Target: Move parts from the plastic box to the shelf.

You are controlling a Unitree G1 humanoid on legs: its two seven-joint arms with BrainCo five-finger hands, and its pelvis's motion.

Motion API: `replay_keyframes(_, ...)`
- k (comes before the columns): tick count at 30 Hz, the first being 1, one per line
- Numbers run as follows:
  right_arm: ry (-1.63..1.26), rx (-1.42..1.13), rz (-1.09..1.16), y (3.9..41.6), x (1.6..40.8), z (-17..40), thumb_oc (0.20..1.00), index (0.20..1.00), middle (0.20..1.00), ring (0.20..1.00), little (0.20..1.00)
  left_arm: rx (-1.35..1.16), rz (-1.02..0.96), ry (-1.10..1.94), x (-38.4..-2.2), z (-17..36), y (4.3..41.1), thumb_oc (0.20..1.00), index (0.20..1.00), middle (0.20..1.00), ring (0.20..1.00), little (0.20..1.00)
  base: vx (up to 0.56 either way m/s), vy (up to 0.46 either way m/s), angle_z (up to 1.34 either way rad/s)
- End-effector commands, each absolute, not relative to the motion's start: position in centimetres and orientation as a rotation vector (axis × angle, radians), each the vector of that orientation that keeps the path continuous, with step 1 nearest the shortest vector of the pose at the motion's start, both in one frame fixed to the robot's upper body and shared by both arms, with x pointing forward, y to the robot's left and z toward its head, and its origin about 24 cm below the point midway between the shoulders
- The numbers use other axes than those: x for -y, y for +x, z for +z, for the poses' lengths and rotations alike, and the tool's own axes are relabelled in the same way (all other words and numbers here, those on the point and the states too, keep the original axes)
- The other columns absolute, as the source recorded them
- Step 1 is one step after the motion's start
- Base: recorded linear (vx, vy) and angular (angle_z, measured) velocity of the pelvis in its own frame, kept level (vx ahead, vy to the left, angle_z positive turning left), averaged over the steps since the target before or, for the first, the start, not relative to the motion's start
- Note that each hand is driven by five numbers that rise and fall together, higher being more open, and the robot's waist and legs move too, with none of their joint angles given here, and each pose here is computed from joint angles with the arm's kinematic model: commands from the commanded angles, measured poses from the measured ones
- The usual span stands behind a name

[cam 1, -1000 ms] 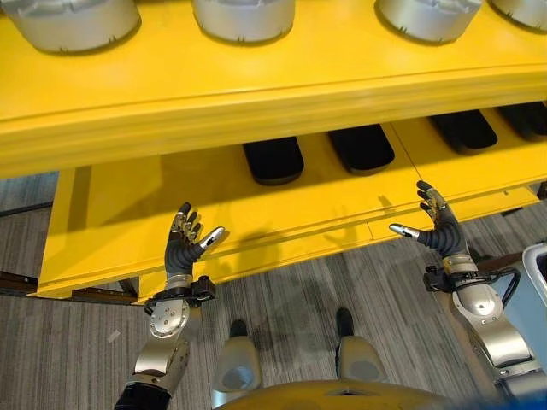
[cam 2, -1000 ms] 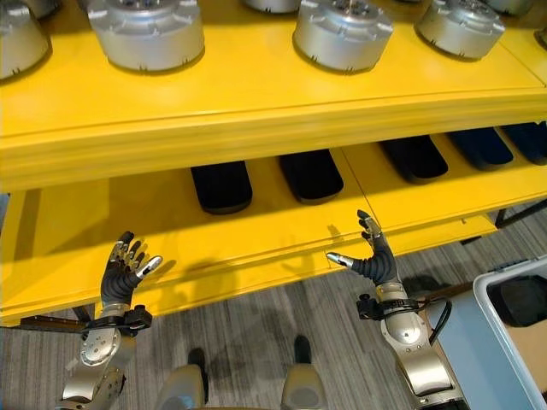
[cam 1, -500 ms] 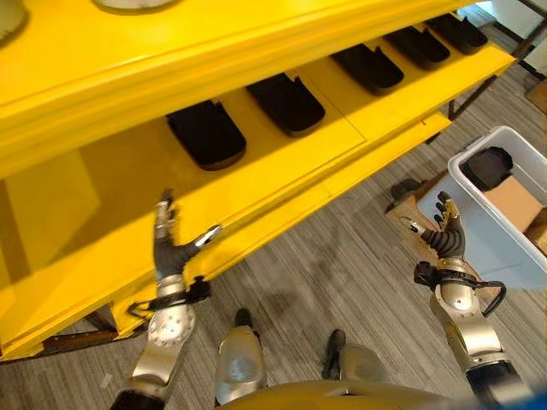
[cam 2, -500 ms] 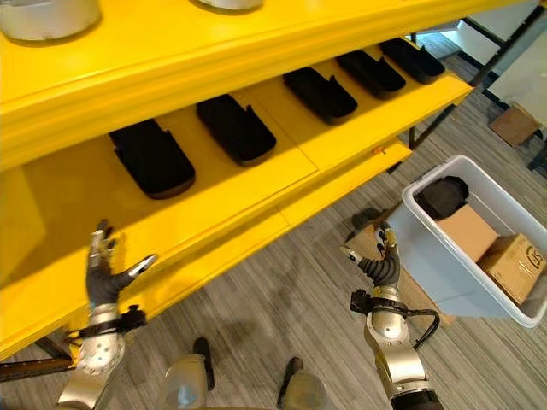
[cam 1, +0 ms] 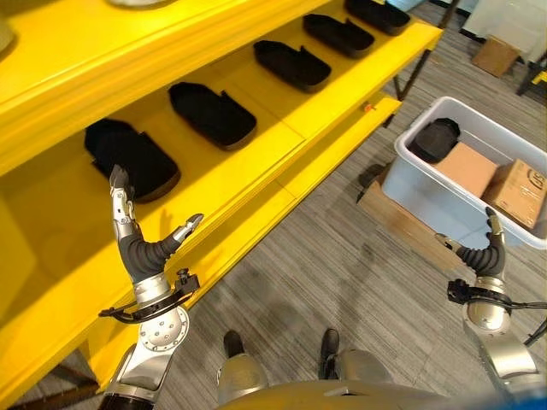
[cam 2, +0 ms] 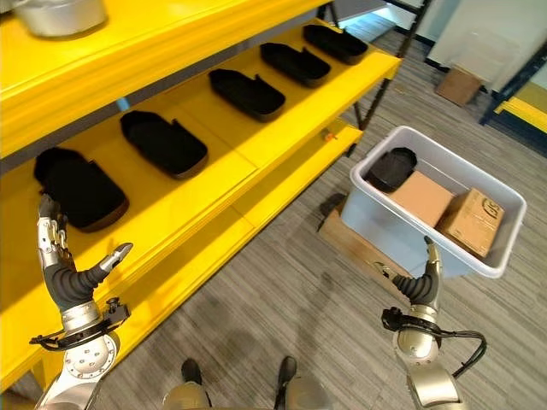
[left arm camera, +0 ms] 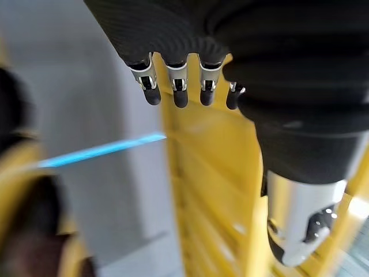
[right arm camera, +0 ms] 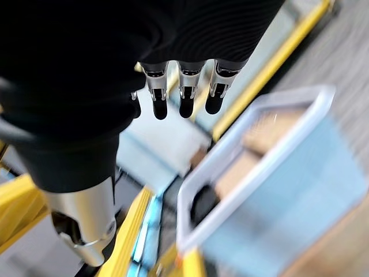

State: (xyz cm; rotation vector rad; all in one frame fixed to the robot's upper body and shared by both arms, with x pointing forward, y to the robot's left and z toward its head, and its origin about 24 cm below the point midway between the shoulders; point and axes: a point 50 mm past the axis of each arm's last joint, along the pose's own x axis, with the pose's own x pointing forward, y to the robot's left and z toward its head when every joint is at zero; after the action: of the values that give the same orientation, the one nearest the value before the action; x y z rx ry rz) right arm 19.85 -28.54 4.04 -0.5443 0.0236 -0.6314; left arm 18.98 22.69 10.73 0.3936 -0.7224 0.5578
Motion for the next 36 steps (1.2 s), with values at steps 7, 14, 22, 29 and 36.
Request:
replay_keyframes(7, -0.575, 0.161, -0.725, 21.0, 28.6, 6.7, 1.000, 1.000, 1.000, 1.000, 1.000, 0.967, 0.322, 0.173, -19.1, 14.9, 20.0, 1.000, 1.000, 1.000, 1.000, 1.000, 0.04, -0.206, -0.28)
replay_keyframes(14, -0.590, 0.173, -0.575, 21.6, 27.3, 6.8, 1.000, 1.000, 1.000, 1.000, 1.000, 1.021, 0.310, 0.036, -17.1, 16.6, 21.5, 1.000, 1.000, 1.000, 1.000, 1.000, 0.06, -0.204, -0.18)
replay_keyframes(22, -0.492, 0.189, -0.522, 22.6, 25.3, 6.4, 1.000, 1.000, 1.000, 1.000, 1.000, 1.005, 0.233, 0.101, -15.7, 17.0, 22.4, 1.000, 1.000, 1.000, 1.000, 1.000, 0.08, -0.153, -0.31)
replay_keyframes(29, -0.400, 0.206, -0.544, 22.7, 24.7, 6.5, 1.000, 1.000, 1.000, 1.000, 1.000, 0.989, 0.251, 0.234, -16.0, 16.1, 22.6, 1.000, 1.000, 1.000, 1.000, 1.000, 0.18, -0.004, -0.60)
replay_keyframes(36, -0.289, 0.223, -0.419, 23.7, 23.0, 6.6, 1.000, 1.000, 1.000, 1.000, 1.000, 0.920, 0.286, 0.245, -17.6, 14.6, 22.1, 1.000, 1.000, 1.000, 1.000, 1.000, 0.19, 0.113, -1.41)
